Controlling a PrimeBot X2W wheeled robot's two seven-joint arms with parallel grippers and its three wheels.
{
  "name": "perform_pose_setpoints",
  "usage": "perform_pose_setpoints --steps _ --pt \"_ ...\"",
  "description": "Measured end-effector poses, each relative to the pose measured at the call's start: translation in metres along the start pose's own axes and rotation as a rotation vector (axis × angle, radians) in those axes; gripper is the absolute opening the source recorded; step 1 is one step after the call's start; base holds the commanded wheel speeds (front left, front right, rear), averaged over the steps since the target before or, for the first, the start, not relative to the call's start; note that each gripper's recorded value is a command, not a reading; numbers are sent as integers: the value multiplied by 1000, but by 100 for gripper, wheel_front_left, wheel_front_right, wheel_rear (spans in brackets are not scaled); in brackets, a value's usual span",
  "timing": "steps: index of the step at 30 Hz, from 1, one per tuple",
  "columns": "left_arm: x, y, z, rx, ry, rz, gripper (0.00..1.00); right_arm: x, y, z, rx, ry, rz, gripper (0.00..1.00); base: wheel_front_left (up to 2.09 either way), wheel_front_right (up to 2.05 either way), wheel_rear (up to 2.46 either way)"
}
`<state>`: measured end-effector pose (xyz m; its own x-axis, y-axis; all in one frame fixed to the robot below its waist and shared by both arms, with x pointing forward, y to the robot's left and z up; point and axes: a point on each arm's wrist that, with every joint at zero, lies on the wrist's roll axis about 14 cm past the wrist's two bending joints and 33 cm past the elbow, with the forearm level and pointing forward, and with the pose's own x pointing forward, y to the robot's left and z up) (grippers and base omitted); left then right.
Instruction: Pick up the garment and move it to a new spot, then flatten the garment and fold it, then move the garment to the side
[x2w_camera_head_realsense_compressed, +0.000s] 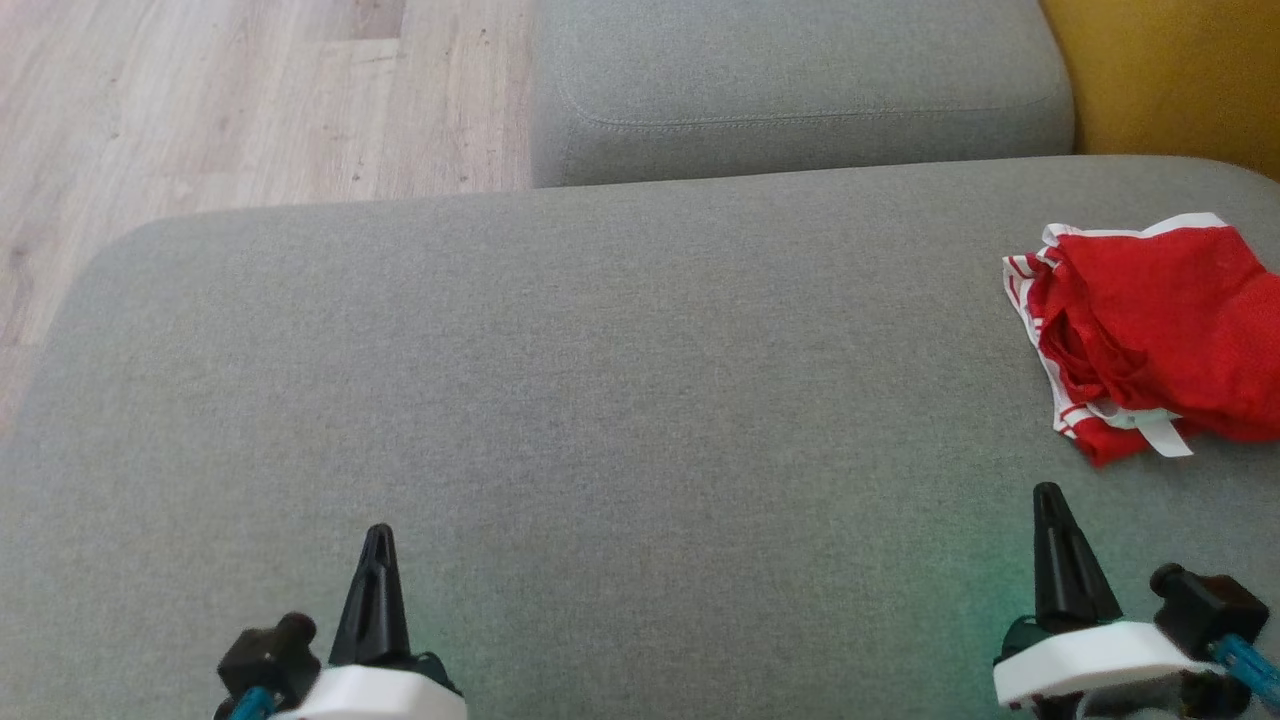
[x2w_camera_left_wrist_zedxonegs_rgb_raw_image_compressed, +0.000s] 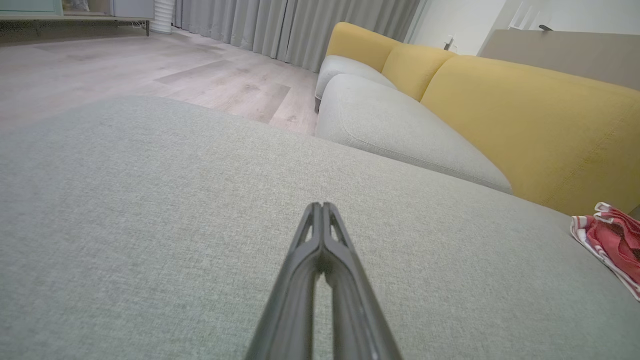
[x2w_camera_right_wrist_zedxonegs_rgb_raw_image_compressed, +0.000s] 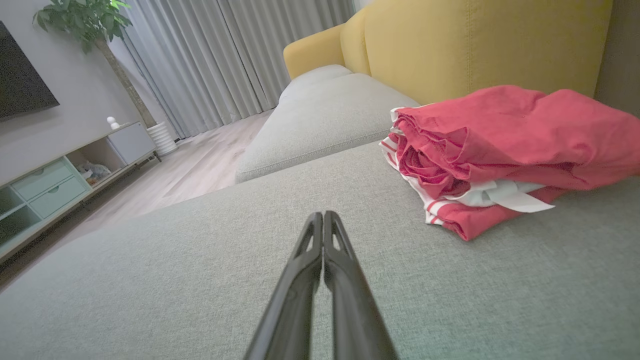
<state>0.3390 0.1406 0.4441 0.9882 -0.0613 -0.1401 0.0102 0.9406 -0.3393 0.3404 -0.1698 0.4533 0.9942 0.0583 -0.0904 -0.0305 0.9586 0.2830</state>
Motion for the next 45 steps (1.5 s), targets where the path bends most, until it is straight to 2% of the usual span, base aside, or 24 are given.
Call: perform_pose_setpoints --steps 45 --pt "9 22 7 -467 35 79 0 9 -19 6 490 1 -98 0 0 0 0"
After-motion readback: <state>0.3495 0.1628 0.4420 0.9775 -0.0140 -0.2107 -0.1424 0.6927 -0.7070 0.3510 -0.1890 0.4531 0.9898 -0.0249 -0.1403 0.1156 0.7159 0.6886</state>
